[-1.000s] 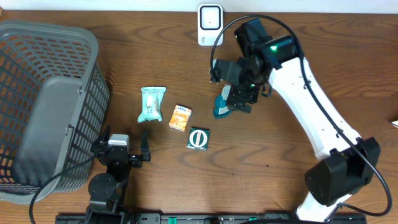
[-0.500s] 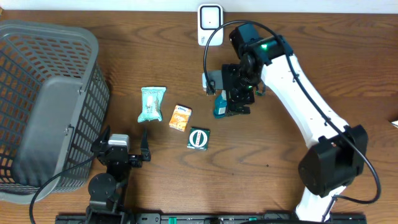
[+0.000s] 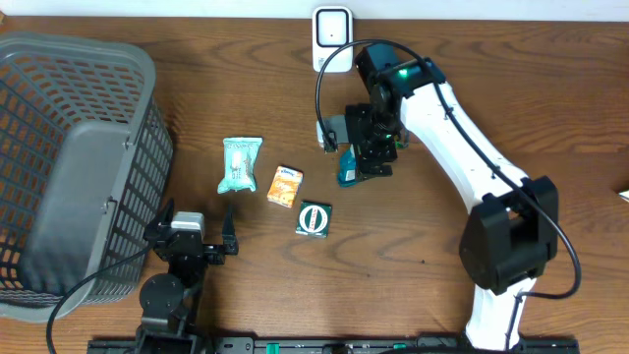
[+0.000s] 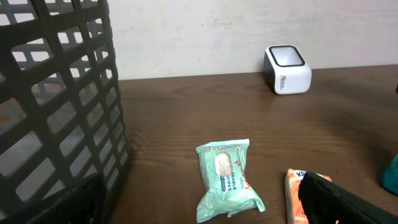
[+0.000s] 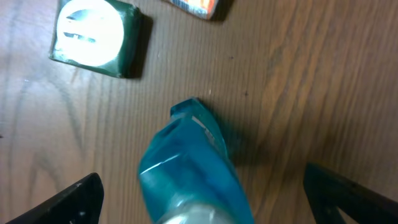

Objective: Scan the item barcode
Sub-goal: 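Lift the Listerine bottle and reorient it above the table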

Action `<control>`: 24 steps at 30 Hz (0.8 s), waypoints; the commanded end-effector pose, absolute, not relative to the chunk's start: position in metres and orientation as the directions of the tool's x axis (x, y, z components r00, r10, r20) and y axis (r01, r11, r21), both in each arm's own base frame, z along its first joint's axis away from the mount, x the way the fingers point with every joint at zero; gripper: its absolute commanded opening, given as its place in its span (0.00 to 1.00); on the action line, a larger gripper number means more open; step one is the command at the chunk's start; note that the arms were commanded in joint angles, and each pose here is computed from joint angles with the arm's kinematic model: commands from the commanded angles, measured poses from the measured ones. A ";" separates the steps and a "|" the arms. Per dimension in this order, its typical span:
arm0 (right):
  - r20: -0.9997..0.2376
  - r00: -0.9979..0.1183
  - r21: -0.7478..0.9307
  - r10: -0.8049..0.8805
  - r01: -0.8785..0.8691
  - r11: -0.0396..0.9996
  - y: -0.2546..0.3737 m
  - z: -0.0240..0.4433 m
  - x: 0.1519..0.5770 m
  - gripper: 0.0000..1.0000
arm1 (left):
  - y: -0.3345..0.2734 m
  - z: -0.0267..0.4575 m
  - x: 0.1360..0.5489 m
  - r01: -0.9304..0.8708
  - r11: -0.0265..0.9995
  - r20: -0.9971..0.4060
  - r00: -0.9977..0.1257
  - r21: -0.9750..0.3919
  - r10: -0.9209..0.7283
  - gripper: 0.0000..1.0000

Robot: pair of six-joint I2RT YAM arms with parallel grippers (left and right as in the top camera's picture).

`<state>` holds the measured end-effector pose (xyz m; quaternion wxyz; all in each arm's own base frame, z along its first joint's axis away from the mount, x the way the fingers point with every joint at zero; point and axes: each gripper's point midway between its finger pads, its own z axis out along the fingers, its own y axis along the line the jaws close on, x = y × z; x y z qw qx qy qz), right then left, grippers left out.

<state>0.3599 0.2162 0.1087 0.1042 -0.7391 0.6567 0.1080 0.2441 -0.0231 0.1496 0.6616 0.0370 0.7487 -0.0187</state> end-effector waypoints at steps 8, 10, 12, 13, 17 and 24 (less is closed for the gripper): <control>-0.285 0.100 0.036 -0.953 -0.993 -0.115 0.212 0.085 0.363 0.58 | -0.020 0.131 0.243 0.066 0.998 -0.984 -0.176 0.021 0.033 0.98; -0.296 0.088 0.043 -0.951 -0.993 -0.106 0.214 0.085 0.362 0.54 | -0.020 0.131 0.243 0.066 0.998 -0.984 -0.176 0.021 0.033 0.98; -0.302 0.064 0.053 -0.951 -0.995 -0.084 0.215 0.086 0.362 0.49 | -0.020 0.131 0.243 0.066 0.998 -0.984 -0.176 0.021 0.033 0.98; -0.303 0.051 0.058 -0.952 -0.996 -0.072 0.216 0.086 0.362 0.45 | -0.020 0.131 0.243 0.066 0.998 -0.984 -0.176 0.021 0.033 0.98; -0.301 0.011 0.070 -0.954 -0.997 -0.033 0.216 0.086 0.362 0.36 | -0.020 0.131 0.243 0.065 0.998 -0.984 -0.176 0.021 0.033 0.98; -0.316 -0.081 0.094 -0.945 -0.994 0.054 0.225 0.088 0.362 0.20 | -0.020 0.131 0.243 0.066 0.998 -0.984 -0.176 0.021 0.033 0.97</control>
